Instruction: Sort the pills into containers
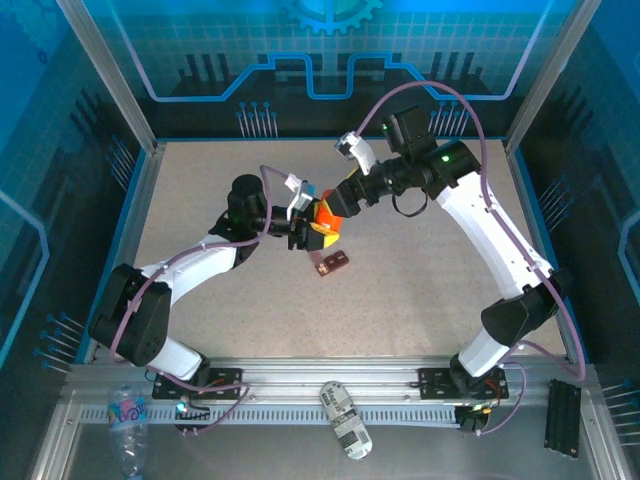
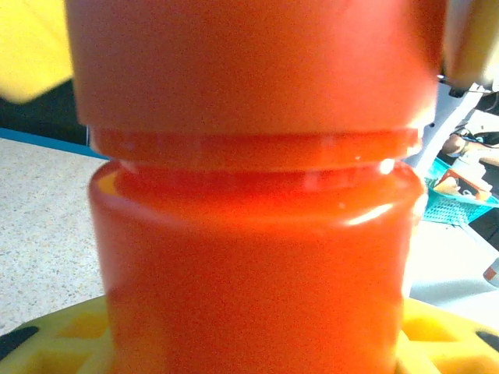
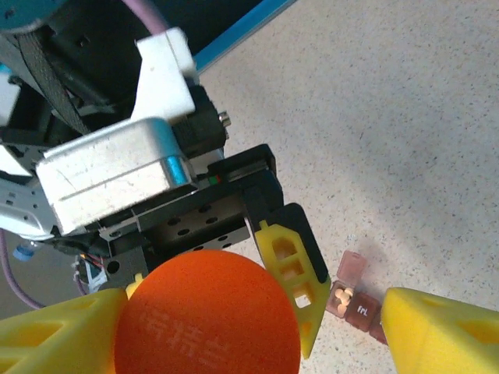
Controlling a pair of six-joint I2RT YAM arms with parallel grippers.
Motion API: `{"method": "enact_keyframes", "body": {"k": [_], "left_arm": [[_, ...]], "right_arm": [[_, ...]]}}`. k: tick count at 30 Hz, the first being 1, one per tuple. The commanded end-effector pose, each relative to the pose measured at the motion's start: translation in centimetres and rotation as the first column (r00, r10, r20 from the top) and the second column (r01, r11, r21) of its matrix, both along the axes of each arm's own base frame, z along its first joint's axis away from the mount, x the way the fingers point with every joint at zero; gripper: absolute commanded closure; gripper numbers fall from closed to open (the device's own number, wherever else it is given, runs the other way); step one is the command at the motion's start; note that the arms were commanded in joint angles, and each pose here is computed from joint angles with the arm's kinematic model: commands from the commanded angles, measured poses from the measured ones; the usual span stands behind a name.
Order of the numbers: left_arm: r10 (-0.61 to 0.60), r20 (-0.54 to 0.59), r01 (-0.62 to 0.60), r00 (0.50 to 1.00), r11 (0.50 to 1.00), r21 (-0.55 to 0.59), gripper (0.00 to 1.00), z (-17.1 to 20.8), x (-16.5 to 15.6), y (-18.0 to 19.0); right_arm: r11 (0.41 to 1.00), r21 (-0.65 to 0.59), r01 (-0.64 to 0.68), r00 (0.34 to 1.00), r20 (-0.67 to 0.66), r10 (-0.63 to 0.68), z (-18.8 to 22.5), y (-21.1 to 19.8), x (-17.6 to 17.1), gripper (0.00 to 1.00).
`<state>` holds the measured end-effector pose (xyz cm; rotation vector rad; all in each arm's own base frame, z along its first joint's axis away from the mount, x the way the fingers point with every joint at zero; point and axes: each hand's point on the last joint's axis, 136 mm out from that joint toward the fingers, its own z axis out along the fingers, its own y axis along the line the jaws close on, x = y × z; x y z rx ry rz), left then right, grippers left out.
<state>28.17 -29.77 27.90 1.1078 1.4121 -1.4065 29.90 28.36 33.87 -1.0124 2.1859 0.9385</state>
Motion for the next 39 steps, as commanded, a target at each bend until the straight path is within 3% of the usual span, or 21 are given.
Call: {"method": "enact_keyframes", "body": {"k": [1, 7, 10, 12, 16, 18, 21, 23, 27, 29, 34, 39], "left_arm": [[-0.036, 0.044, 0.037, 0.998, 0.999, -0.024, 1.0, 1.7, -0.3, 0.0], [-0.028, 0.05, 0.029, 0.998, 0.999, -0.022, 1.0, 1.6, -0.1, 0.0], [0.048, 0.079, -0.046, 0.996, 0.999, -0.02, 1.0, 1.7, 0.8, 0.1], [0.156, 0.12, -0.156, 0.98, 0.988, -0.013, 1.0, 1.6, 2.0, 0.1], [0.378, 0.314, -0.417, 0.871, 0.907, 0.064, 1.0, 0.2, 4.3, -0.6], [0.431, 0.385, -0.496, 0.816, 0.864, 0.085, 1.0, -0.4, 4.8, -1.1], [0.468, 0.39, -0.529, 0.793, 0.847, 0.057, 1.0, -0.6, 5.1, -1.3], [0.472, 0.364, -0.525, 0.803, 0.849, 0.058, 1.0, -1.0, 5.3, -1.5], [0.43, 0.309, -0.472, 0.848, 0.879, 0.07, 1.0, -1.5, 5.0, -1.3], [0.393, 0.248, -0.419, 0.885, 0.906, 0.06, 1.0, -1.3, 4.8, -0.8], [0.247, 0.183, -0.255, 0.952, 0.967, 0.021, 1.0, 0.0, 2.8, 0.0], [0.097, 0.141, -0.094, 0.985, 0.995, -0.023, 1.0, 1.3, 0.6, 0.0]], "right_arm": [[0.999, -0.004, -0.037, 0.999, -0.002, 0.037, 0.4, 0.2, -1.0, 0.22], [1.0, -0.01, -0.002, 0.999, -0.039, 0.001, -0.6, 0.3, -0.5, 0.62], [0.995, -0.021, 0.093, 0.993, -0.077, -0.094, -1.9, 0.2, 0.2, 0.72], [0.976, -0.048, 0.211, 0.972, -0.092, -0.215, -3.5, 0.1, 1.2, 0.73], [0.904, -0.047, 0.426, 0.897, -0.106, -0.428, -5.9, 0.1, 2.8, 0.71], [0.861, -0.024, 0.508, 0.852, -0.128, -0.507, -7.1, 0.2, 3.5, 0.71], [0.824, 0.017, 0.567, 0.815, -0.155, -0.558, -8.0, 0.5, 4.3, 0.71], [0.824, 0.038, 0.565, 0.817, -0.162, -0.553, -7.7, 0.5, 4.6, 0.68], [0.853, 0.117, 0.508, 0.858, -0.158, -0.489, -4.6, -0.9, 4.3, 0.33], [0.873, 0.176, 0.454, 0.89, -0.13, -0.437, -2.5, -2.1, 3.4, 0.22], [0.908, 0.222, 0.354, 0.934, -0.035, -0.356, 0.7, -5.0, 1.2, 0.15], [0.971, 0.171, 0.169, 0.985, 0.017, -0.174, 1.8, -3.7, -0.3, 0.15]]}}
